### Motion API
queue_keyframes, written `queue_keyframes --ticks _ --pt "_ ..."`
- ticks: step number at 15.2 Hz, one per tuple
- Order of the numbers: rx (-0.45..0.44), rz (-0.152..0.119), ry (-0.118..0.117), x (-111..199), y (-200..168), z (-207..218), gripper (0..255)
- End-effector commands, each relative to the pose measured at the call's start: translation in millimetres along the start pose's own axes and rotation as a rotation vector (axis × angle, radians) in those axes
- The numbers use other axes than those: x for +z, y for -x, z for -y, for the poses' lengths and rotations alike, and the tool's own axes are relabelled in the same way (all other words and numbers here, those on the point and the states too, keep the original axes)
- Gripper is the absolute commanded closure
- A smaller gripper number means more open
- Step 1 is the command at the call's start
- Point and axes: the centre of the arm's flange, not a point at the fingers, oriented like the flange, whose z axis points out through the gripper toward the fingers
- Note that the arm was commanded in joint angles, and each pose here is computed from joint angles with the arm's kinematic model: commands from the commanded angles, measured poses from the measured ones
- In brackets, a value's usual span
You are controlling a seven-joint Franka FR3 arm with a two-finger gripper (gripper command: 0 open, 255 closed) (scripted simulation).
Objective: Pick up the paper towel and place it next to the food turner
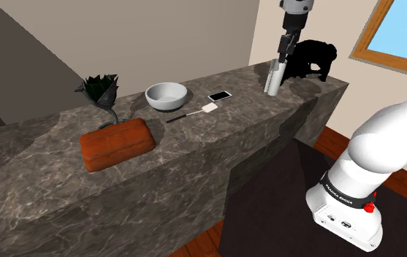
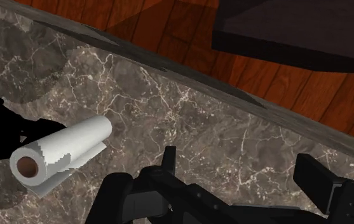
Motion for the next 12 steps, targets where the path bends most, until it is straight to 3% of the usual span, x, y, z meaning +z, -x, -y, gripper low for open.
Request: queue_keyframes --ticks 1,12 --pt "0.0 0.006 -0.003 10.1 -8.6 -25.6 0" --pt "0.004 0.039 -0.027 61.7 -49.7 -160.3 0"
